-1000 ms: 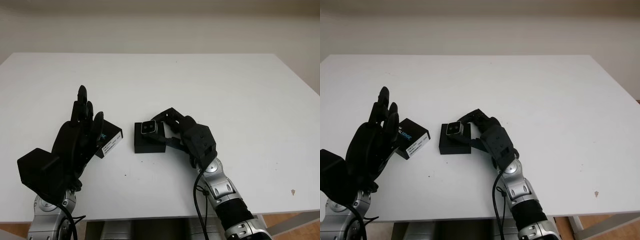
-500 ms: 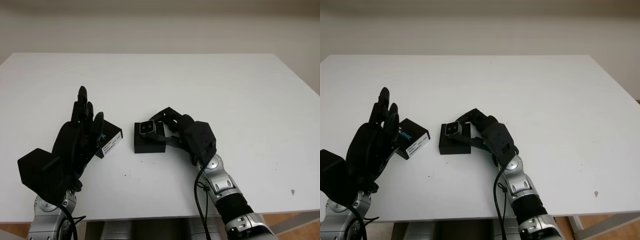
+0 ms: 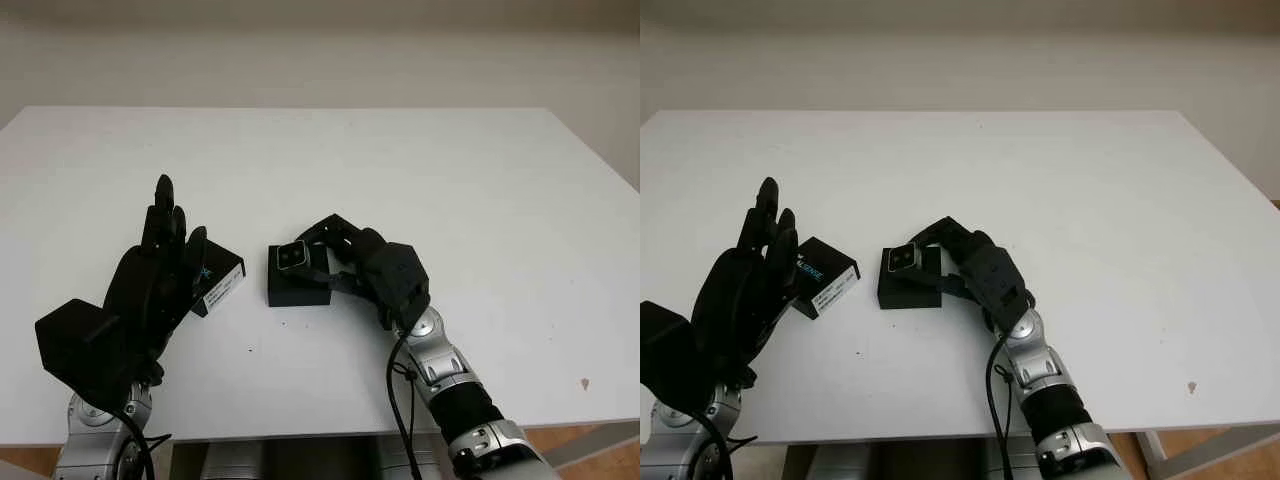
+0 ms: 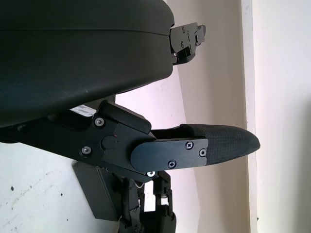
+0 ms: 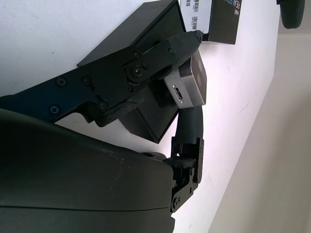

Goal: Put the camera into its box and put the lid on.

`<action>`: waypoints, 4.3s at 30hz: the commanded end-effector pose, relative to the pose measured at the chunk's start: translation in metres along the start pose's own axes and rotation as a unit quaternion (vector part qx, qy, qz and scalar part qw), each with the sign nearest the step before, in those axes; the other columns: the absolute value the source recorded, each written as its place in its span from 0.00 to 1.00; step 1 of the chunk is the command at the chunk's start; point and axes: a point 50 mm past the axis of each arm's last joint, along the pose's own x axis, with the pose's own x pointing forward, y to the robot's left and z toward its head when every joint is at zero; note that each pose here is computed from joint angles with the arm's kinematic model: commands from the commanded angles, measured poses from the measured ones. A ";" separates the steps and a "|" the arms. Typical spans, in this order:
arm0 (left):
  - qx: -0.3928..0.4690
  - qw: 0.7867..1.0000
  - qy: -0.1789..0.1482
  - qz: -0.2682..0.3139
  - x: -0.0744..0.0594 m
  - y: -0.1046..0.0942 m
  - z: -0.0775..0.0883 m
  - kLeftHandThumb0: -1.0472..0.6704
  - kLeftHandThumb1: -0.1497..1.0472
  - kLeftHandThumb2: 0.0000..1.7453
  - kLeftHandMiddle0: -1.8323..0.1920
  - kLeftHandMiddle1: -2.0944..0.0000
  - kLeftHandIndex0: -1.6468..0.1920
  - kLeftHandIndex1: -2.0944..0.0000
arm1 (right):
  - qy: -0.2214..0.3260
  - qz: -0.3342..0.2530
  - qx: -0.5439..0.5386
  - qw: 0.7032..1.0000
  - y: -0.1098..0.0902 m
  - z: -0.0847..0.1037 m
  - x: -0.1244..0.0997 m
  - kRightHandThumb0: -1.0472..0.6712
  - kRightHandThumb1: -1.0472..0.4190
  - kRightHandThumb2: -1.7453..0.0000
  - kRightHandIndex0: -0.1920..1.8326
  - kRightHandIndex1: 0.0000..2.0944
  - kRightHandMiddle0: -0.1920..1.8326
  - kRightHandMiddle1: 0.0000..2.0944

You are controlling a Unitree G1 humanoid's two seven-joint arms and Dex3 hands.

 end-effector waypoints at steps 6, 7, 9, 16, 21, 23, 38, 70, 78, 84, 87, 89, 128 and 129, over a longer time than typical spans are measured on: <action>0.004 1.000 -0.013 0.005 0.000 0.002 0.006 0.13 1.00 0.30 1.00 1.00 1.00 1.00 | 0.009 0.017 -0.031 0.999 0.004 -0.006 -0.001 0.31 0.05 0.97 0.25 0.02 0.27 0.73; 0.005 1.000 -0.013 0.004 0.000 0.002 0.006 0.13 1.00 0.30 1.00 1.00 1.00 1.00 | 0.002 0.023 -0.062 0.998 0.004 -0.005 -0.002 0.31 0.05 0.97 0.24 0.02 0.27 0.73; 0.006 1.000 -0.012 0.004 0.000 0.002 0.007 0.13 1.00 0.30 1.00 1.00 1.00 1.00 | -0.009 0.033 -0.104 0.994 0.005 -0.003 -0.003 0.29 0.04 0.97 0.20 0.01 0.23 0.69; 0.005 1.000 -0.014 0.001 0.001 0.003 0.007 0.13 1.00 0.29 1.00 1.00 1.00 1.00 | -0.052 0.064 -0.243 0.967 0.009 0.003 -0.009 0.19 0.06 0.97 0.01 0.00 0.13 0.14; 0.005 1.000 -0.014 -0.001 0.001 0.003 0.008 0.13 1.00 0.29 1.00 1.00 1.00 1.00 | -0.070 0.070 -0.293 0.951 0.011 0.009 -0.011 0.18 0.05 0.97 0.00 0.00 0.07 0.07; 0.005 1.000 -0.016 -0.002 0.001 0.003 0.008 0.13 1.00 0.30 1.00 1.00 1.00 1.00 | -0.072 0.071 -0.300 0.949 0.011 0.010 -0.012 0.18 0.05 0.97 0.00 0.00 0.07 0.07; 0.053 0.998 -0.038 0.004 0.002 0.011 0.019 0.12 1.00 0.28 1.00 1.00 1.00 1.00 | -0.169 -0.018 -0.259 0.951 -0.020 0.059 -0.025 0.14 0.00 0.92 0.01 0.01 0.03 0.03; 0.522 0.846 0.078 -0.070 0.063 0.019 0.065 0.04 1.00 0.18 1.00 1.00 1.00 1.00 | -0.155 -0.108 -0.150 0.971 -0.083 0.101 -0.037 0.23 0.00 0.94 0.10 0.03 0.13 0.05; 0.539 0.831 0.130 -0.055 0.060 -0.005 0.041 0.02 1.00 0.26 1.00 1.00 1.00 1.00 | -0.162 -0.130 -0.148 0.967 -0.087 0.103 -0.042 0.23 0.00 0.93 0.11 0.03 0.13 0.05; 0.552 0.818 0.158 -0.038 0.057 -0.012 0.029 0.01 1.00 0.25 1.00 1.00 1.00 1.00 | -0.167 -0.144 -0.136 0.966 -0.092 0.105 -0.045 0.23 0.00 0.93 0.10 0.03 0.13 0.05; 0.572 0.802 0.166 -0.037 0.056 -0.012 0.025 0.00 1.00 0.25 1.00 1.00 1.00 1.00 | -0.170 -0.149 -0.127 0.966 -0.094 0.106 -0.046 0.24 0.00 0.94 0.10 0.03 0.13 0.05; 0.589 0.789 0.171 -0.034 0.055 -0.012 0.023 0.00 1.00 0.24 1.00 1.00 1.00 1.00 | -0.175 -0.152 -0.120 0.965 -0.096 0.107 -0.047 0.25 0.00 0.94 0.10 0.03 0.13 0.04; 0.583 0.776 0.240 -0.027 0.065 -0.005 0.006 0.15 0.93 0.03 1.00 0.55 0.86 0.94 | -0.167 -0.157 -0.115 0.966 -0.103 0.096 -0.062 0.28 0.00 0.96 0.10 0.03 0.15 0.05; 0.588 0.771 0.241 -0.030 0.066 -0.005 0.006 0.15 0.93 0.03 1.00 0.55 0.86 0.94 | -0.169 -0.159 -0.116 0.966 -0.103 0.096 -0.062 0.29 0.00 0.96 0.10 0.03 0.15 0.05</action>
